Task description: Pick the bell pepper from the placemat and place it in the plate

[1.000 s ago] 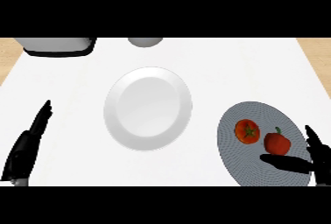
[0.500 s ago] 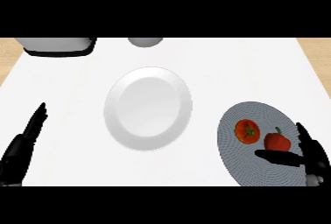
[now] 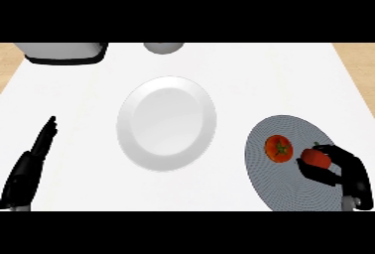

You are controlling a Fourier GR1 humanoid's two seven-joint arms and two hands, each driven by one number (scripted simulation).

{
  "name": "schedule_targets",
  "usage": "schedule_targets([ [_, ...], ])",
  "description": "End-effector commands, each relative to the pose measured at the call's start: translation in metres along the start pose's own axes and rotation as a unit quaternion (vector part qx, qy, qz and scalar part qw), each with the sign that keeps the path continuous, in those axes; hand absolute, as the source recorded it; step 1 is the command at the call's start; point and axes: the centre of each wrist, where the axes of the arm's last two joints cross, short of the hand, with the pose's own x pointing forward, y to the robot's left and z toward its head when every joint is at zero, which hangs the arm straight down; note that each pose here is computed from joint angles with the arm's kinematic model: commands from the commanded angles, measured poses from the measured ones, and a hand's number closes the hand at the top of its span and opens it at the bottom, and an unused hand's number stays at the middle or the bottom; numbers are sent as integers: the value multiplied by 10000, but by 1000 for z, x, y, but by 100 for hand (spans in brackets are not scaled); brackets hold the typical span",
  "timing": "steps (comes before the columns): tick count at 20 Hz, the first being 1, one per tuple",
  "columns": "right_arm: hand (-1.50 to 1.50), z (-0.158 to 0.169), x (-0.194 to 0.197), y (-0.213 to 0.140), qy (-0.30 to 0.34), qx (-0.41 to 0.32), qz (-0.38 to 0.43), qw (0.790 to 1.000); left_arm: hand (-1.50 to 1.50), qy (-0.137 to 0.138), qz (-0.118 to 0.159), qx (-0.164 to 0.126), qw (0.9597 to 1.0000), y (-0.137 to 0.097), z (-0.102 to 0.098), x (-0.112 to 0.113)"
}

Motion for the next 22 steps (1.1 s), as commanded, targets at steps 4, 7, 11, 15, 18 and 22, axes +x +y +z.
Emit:
schedule_targets([
  [4, 150, -8, 88, 1, -2382, 925, 2371, 9373, 0, -476, 35, -477, 9977, -18, -11, 18],
  [7, 150, -3, 114, -2, -3324, 1352, 3458, 8670, 0, -706, 34, -673, 9952, -24, -19, 27],
  [11, 150, -17, 158, -27, -4092, 1341, 4076, 8053, 0, -716, 61, -793, 9943, -32, -24, 31],
  [15, 150, -29, 193, -31, -4873, 1196, 3798, 7772, 0, -799, 39, -715, 9942, -35, -33, 43],
  [18, 150, -36, 219, -40, -5472, 989, 3359, 7602, 0, -610, -33, -556, 9966, -22, -32, 30],
  [22, 150, -41, 244, -43, -6296, 953, 2721, 7214, 0, -480, 11, -466, 9978, -24, -28, 25],
])
